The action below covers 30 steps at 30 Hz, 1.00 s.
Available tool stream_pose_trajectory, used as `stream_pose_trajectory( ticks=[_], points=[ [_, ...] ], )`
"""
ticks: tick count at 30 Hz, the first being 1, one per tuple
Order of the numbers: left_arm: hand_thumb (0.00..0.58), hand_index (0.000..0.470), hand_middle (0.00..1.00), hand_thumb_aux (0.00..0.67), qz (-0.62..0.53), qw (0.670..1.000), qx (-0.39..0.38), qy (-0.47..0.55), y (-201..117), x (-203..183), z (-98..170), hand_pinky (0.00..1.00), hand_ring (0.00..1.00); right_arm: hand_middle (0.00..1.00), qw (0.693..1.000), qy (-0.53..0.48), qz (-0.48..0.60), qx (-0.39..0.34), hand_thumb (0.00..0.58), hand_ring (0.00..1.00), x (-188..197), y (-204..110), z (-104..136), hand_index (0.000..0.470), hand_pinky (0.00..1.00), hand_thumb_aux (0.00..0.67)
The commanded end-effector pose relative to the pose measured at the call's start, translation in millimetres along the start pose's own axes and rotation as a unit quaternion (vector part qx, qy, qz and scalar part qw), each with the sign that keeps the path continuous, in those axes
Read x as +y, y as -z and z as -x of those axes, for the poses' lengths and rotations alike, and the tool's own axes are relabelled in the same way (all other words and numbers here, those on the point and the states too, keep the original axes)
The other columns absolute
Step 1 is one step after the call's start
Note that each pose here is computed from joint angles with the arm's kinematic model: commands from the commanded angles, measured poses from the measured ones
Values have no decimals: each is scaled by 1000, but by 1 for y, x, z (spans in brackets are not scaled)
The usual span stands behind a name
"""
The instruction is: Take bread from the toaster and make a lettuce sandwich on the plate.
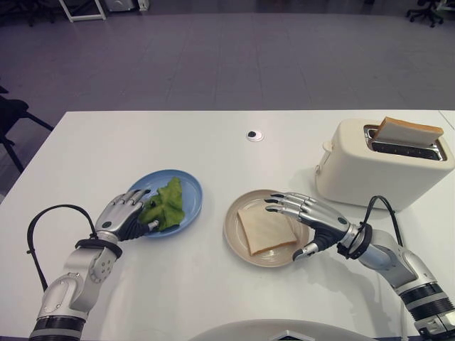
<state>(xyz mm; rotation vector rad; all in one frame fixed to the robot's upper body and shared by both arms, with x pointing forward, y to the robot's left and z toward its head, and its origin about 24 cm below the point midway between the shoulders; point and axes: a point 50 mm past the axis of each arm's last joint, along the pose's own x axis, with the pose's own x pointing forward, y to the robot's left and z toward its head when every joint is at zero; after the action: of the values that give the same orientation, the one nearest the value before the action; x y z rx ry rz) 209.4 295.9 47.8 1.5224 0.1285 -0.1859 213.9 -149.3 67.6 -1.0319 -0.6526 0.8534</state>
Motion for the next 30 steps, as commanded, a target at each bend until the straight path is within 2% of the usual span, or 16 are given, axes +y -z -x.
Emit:
stream_pose_trajectory(
  ticks=[1, 4, 6, 7, 14, 18, 21, 24, 27, 30],
  points=[
    [520, 319, 0, 455, 6, 1000, -2, 14, 3, -7, 0, 0, 0, 0, 1000, -16, 2, -16, 0, 0, 6, -5, -6, 0, 0, 0],
    [553, 369, 0, 525, 13, 1000, -10, 9, 1, -5, -1, 0, 0, 0, 1000, -16, 5, -16, 0, 0, 7, -5, -7, 0, 0, 0],
    [579, 452, 0, 644, 13, 1000, -10, 6, 2, -5, -1, 0, 0, 0, 1000, -16, 8, -17, 0, 0, 7, -6, -7, 0, 0, 0],
    [580, 470, 0, 670, 13, 1000, -10, 2, 3, -4, 0, 0, 0, 0, 1000, -15, 9, -18, 0, 0, 7, -6, -8, 0, 0, 0],
    [580, 470, 0, 670, 51, 996, -11, -76, 6, 20, 6, 0, 0, 0, 1000, -1, 19, -14, 0, 0, 2, -4, -9, 0, 0, 0],
    [580, 470, 0, 670, 135, 978, -51, -152, -10, 57, 17, 0, 0, 0, 996, 85, -1, 36, 0, 0, -24, 9, 5, 0, 0, 0],
    [580, 470, 0, 670, 187, 962, -111, -163, -41, 68, 18, 0, 0, 0, 984, 158, -34, 77, 0, 0, -44, 21, 22, 0, 0, 0],
    [580, 470, 0, 670, 253, 943, -182, -117, -90, 50, 11, 0, 0, 0, 974, 192, -64, 104, 0, 0, -50, 29, 34, 0, 0, 0],
    [580, 470, 0, 670, 272, 931, -235, -65, -132, 36, 5, 0, 0, 0, 972, 194, -77, 109, 0, 0, -47, 30, 35, 0, 0, 0],
    [580, 470, 0, 670, 270, 926, -260, -37, -153, 28, -3, 0, 0, 0, 973, 188, -76, 107, 0, 0, -44, 29, 32, 0, 0, 0]
  ],
)
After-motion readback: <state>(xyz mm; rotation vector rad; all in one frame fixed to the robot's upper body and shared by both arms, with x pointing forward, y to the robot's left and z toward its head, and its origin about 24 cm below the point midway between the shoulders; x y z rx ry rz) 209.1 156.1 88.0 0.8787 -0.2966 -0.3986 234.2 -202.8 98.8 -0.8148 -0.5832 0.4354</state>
